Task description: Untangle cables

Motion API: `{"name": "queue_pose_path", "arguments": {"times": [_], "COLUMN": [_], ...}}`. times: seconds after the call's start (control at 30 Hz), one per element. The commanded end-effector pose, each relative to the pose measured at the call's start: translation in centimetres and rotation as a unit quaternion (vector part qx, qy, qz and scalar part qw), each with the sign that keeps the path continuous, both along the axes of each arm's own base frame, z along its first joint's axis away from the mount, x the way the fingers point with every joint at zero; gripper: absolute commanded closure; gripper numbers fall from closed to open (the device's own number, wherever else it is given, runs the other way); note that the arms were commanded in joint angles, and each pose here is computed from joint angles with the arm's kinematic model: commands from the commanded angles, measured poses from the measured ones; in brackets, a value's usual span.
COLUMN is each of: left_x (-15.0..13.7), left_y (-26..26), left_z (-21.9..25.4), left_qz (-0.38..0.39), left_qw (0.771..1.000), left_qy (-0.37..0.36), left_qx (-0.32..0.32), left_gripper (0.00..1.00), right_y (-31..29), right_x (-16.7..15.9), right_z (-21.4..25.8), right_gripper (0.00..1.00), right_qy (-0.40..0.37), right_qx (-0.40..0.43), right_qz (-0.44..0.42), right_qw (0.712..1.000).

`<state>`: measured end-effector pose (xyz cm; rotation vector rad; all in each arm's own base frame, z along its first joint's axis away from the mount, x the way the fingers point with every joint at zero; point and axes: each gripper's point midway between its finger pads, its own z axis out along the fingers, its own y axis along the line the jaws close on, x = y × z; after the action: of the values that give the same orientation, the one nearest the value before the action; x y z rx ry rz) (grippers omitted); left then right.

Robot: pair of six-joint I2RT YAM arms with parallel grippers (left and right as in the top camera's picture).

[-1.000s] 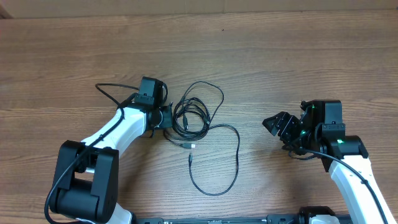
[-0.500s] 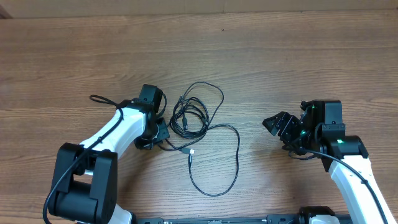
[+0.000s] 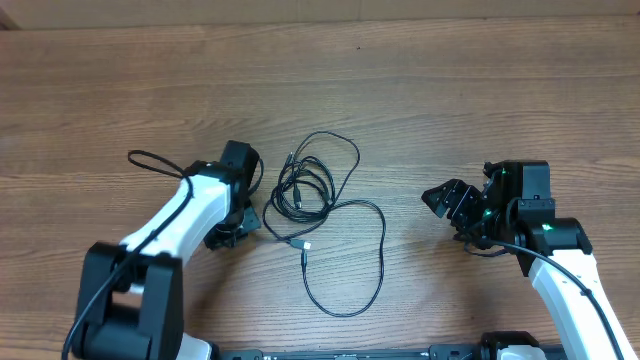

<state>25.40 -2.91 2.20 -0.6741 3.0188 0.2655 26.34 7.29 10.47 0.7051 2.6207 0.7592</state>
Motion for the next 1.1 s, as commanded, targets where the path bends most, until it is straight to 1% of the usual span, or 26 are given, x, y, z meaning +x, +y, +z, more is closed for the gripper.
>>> {"name": "queue_pose_path", "arguments": {"times": [0.0, 0.07, 0.1, 0.17, 0.2, 0.23, 0.27, 0.3, 0.37, 0.43, 0.5, 0.53, 0.57, 0.6, 0.63, 0.73, 0.87, 0.93, 1.0, 1.07], "left_x": [1.2, 1.6, 1.9, 2.4, 2.7, 2.9, 3.2, 3.6, 4.5, 5.2, 5.6, 5.7, 5.8, 5.7, 5.4, 4.1, 3.7, 3.7, 3.9, 4.5], "left_y": [1.3, 1.6, 1.5, 1.0, 0.5, -0.1, -1.0, -1.9, -4.4, -7.0, -8.8, -9.4, -9.5, -9.4, -9.3, -9.2, -10.0, -10.7, -11.4, -12.4], "left_z": [3.2, 4.3, 4.9, 5.6, 5.9, 6.1, 6.2, 6.2, 6.5, 6.9, 7.4, 7.5, 7.4, 7.1, 6.8, 5.5, 3.9, 3.0, 2.3, 1.4], "left_qz": [-0.015, -0.007, -0.003, -0.003, -0.003, -0.004, -0.007, -0.011, -0.022, -0.037, -0.050, -0.052, -0.046, -0.029, 0.003, 0.109, 0.189, 0.214, 0.214, 0.202], "left_qw": [0.998, 0.996, 0.995, 0.993, 0.992, 0.990, 0.989, 0.986, 0.977, 0.963, 0.950, 0.946, 0.946, 0.948, 0.949, 0.949, 0.941, 0.937, 0.937, 0.938], "left_qy": [-0.058, -0.084, -0.099, -0.121, -0.130, -0.137, -0.144, -0.150, -0.163, -0.170, -0.174, -0.174, -0.173, -0.168, -0.155, -0.107, -0.074, -0.060, -0.057, -0.060], "left_qx": [0.029, 0.034, 0.029, 0.011, -0.004, -0.020, -0.045, -0.072, -0.137, -0.206, -0.255, -0.269, -0.271, -0.270, -0.273, -0.274, -0.272, -0.270, -0.271, -0.275], "left_gripper": [0.96, 0.96, 0.88, 0.66, 0.49, 0.20, 0.07, 0.00, 0.00, 0.01, 0.00, 0.01, 0.03, 0.15, 0.18, 0.18, 0.23, 0.33, 0.44, 0.45], "right_y": [-0.4, -0.4, -0.4, -0.4, -0.4, -0.4, -0.4, -0.4, -0.4, -0.4, -0.4, -0.4, -0.4, -0.4, -0.4, -0.4, -0.4, -0.4, -0.4, -0.4], "right_x": [0.0, 0.0, 0.0, 0.0, 0.0, 0.0, 0.0, 0.0, 0.0, 0.0, 0.0, 0.0, 0.0, 0.0, 0.0, -0.1, -0.1, -0.1, -0.1, -0.1], "right_z": [-0.3, -0.3, -0.3, -0.3, -0.3, -0.3, -0.3, -0.3, -0.3, -0.3, -0.3, -0.3, -0.3, -0.3, -0.4, -0.4, -0.4, -0.4, -0.4, -0.4], "right_gripper": [0.20, 0.19, 0.20, 0.19, 0.19, 0.19, 0.19, 0.19, 0.19, 0.19, 0.19, 0.19, 0.19, 0.19, 0.19, 0.18, 0.18, 0.19, 0.19, 0.18], "right_qy": [-0.003, -0.002, -0.002, -0.002, -0.002, -0.002, -0.002, -0.002, -0.003, -0.003, -0.002, -0.002, -0.002, -0.002, -0.001, 0.001, 0.001, 0.001, 0.001, 0.001], "right_qx": [-0.014, -0.014, -0.014, -0.014, -0.014, -0.014, -0.014, -0.014, -0.014, -0.014, -0.014, -0.014, -0.014, -0.014, -0.014, -0.014, -0.014, -0.014, -0.014, -0.014], "right_qz": [-0.002, -0.002, -0.002, -0.002, -0.002, -0.002, -0.002, -0.002, -0.002, -0.002, -0.002, -0.002, -0.002, -0.002, -0.002, -0.002, -0.002, -0.002, -0.002, -0.002], "right_qw": [1.000, 1.000, 1.000, 1.000, 1.000, 1.000, 1.000, 1.000, 1.000, 1.000, 1.000, 1.000, 1.000, 1.000, 1.000, 1.000, 1.000, 1.000, 1.000, 1.000]}}
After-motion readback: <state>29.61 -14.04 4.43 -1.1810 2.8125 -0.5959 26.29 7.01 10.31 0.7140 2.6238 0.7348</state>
